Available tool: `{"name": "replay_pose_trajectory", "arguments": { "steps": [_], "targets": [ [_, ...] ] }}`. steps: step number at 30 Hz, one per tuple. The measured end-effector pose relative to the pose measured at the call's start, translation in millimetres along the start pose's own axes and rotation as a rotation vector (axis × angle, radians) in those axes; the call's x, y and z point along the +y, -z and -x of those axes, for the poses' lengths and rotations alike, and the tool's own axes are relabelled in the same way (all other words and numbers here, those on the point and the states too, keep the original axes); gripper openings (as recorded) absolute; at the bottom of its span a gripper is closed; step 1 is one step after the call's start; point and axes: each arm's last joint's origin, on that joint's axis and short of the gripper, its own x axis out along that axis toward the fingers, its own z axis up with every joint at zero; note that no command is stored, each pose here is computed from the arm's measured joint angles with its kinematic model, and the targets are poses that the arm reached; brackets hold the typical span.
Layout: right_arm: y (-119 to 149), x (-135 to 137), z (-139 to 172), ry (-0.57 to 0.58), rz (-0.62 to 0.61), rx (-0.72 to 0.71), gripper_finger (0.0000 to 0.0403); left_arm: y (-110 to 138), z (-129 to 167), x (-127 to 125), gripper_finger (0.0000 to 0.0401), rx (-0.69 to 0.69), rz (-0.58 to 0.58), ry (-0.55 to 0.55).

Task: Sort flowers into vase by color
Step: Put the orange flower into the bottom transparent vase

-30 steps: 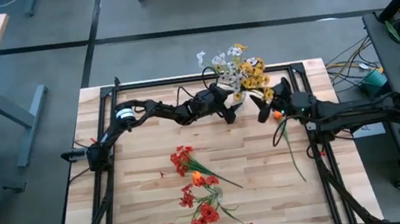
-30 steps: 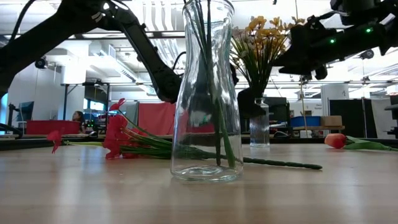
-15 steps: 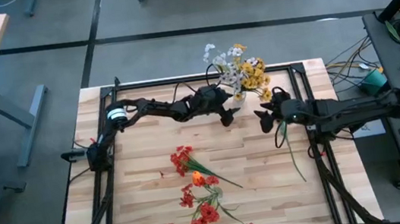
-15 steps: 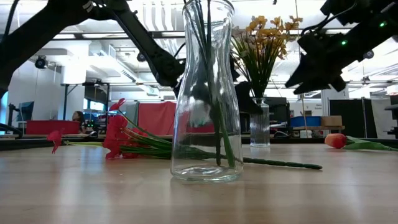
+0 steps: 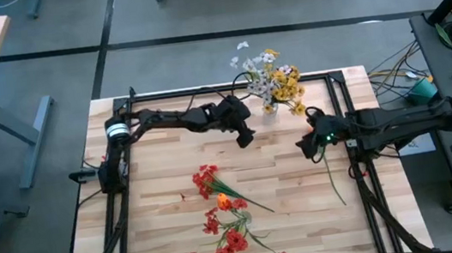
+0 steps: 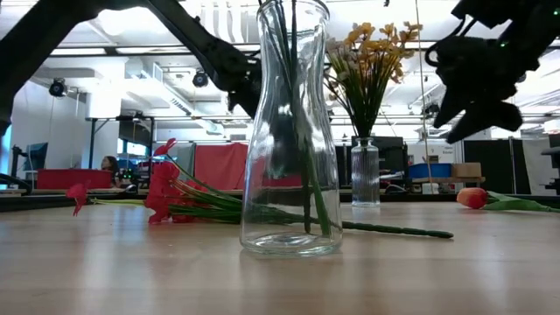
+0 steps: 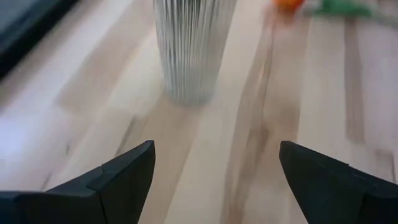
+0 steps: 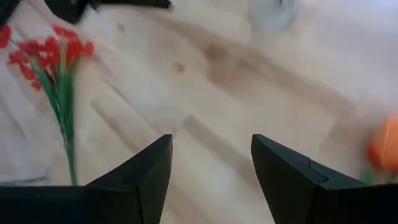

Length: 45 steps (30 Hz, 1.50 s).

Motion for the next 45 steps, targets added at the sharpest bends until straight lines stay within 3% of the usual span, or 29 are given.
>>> {"name": "replay_pose_trajectory", "arguments": {
  "steps": [9, 24, 32, 45],
  "targets": [
    [6.0, -5.9, 9.8, 0.077, -0.08, 0.166, 0.021, -4.6, 23.1, -2.3, 0.0327, 0.08, 0.0, -0.003],
    [9.2, -8.6, 10.7, 0.101, -0.13, 0.212, 0.021, -28.9, 63.5, -5.4, 0.0327, 0.007, -0.04, 0.001],
    [18.2, -19.1, 13.3, 0.238, -0.233, 0.302, 0.021, -41.4, 84.7, -7.0, 0.0327, -0.052, -0.073, 0.001],
    [25.6, -17.2, -26.5, 0.479, -0.17, 0.465, 0.021, -55.1, 133.7, -10.9, 0.0307, -0.118, -0.109, -0.004]
  ]
}}
